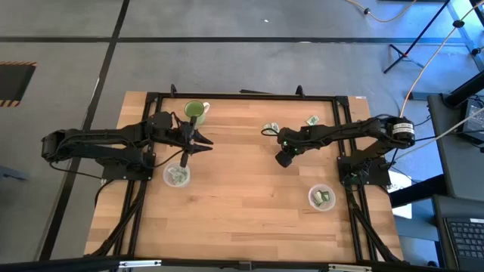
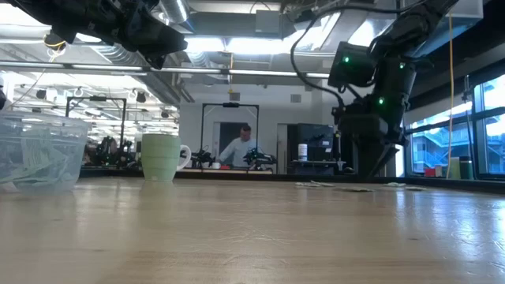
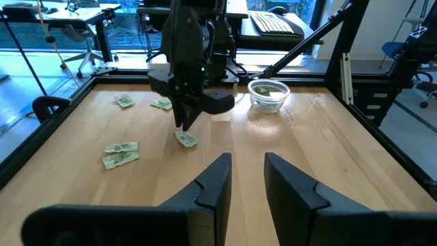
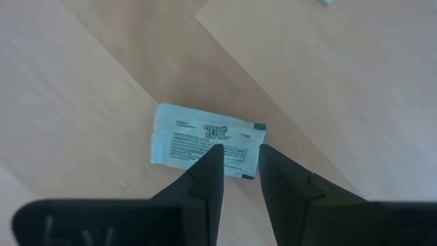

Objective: Pick and place items into bin
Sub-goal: Put the stevia packet into the left transparent bin

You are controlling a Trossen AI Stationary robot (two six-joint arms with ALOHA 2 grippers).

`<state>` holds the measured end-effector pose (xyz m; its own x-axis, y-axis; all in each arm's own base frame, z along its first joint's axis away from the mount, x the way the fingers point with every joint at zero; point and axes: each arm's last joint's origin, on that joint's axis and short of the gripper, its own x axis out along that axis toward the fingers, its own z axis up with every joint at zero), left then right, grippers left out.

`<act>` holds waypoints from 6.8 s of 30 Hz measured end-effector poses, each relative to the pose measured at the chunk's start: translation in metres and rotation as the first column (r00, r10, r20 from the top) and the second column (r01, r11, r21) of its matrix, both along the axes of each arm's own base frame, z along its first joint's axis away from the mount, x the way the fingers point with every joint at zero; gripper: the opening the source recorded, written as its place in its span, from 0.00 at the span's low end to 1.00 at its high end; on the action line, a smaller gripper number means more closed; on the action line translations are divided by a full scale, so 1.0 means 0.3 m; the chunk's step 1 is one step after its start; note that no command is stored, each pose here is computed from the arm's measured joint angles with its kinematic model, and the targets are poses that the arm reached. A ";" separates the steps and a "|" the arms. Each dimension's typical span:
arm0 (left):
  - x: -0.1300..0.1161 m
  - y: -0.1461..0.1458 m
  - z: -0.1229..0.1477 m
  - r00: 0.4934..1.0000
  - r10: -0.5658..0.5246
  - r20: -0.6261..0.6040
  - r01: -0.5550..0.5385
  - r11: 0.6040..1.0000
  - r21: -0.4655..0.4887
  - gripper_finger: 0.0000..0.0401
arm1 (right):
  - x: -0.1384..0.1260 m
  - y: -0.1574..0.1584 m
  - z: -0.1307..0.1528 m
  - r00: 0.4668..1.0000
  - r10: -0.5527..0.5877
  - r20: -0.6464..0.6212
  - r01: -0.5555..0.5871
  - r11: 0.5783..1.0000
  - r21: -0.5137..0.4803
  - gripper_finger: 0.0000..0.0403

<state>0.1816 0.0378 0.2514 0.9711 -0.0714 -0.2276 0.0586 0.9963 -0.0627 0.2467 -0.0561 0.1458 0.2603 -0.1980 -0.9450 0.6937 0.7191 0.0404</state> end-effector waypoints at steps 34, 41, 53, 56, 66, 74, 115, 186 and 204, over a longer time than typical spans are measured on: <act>0.042 -0.020 -0.043 0.989 -0.127 -0.080 0.150 0.792 0.592 0.20 | 0.088 -0.016 0.094 0.987 0.071 0.144 -0.067 0.997 -0.035 0.01; 0.118 -0.077 -0.101 0.949 -0.258 -0.181 0.282 0.443 0.851 0.20 | 0.209 -0.025 0.258 0.885 0.217 0.413 -0.219 0.975 -0.043 0.01; 0.211 -0.104 -0.161 0.982 -0.062 -0.176 0.186 0.298 0.936 0.33 | 0.308 0.000 0.339 0.830 0.273 0.486 -0.277 0.959 -0.066 0.02; 0.223 -0.103 -0.167 0.984 -0.055 -0.166 0.175 0.278 0.944 0.37 | 0.329 0.008 0.317 0.837 0.277 0.471 -0.287 0.957 -0.052 0.02; 0.237 -0.103 -0.203 0.972 -0.062 -0.226 0.234 0.214 0.948 0.40 | 0.435 0.041 0.281 0.822 0.327 0.466 -0.364 0.931 -0.012 0.02; 0.240 -0.105 -0.201 0.974 -0.071 -0.217 0.227 0.202 0.953 0.39 | 0.496 0.039 0.267 0.800 0.367 0.475 -0.419 0.908 0.004 0.02; 0.224 -0.108 -0.196 0.978 -0.041 -0.204 0.203 0.403 0.893 0.01 | 0.465 0.002 0.261 0.845 0.449 0.291 -0.449 0.891 -0.071 0.39; -0.085 -0.189 0.064 0.590 0.114 -0.799 -0.219 0.975 -0.022 0.20 | 0.290 -0.247 0.211 0.957 0.257 -0.132 -0.264 0.964 -0.037 0.56; -0.131 -0.041 0.169 0.758 0.272 -0.593 -0.253 0.960 0.118 0.20 | 0.271 -0.435 0.050 0.986 0.022 -0.168 -0.022 1.000 0.003 0.42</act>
<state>0.1424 0.0256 0.3019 0.6175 0.1822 -0.7652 -0.2449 0.9690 0.0331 0.3279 -0.1868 0.1608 0.1024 -0.1925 -0.9759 0.6747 0.7344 -0.0740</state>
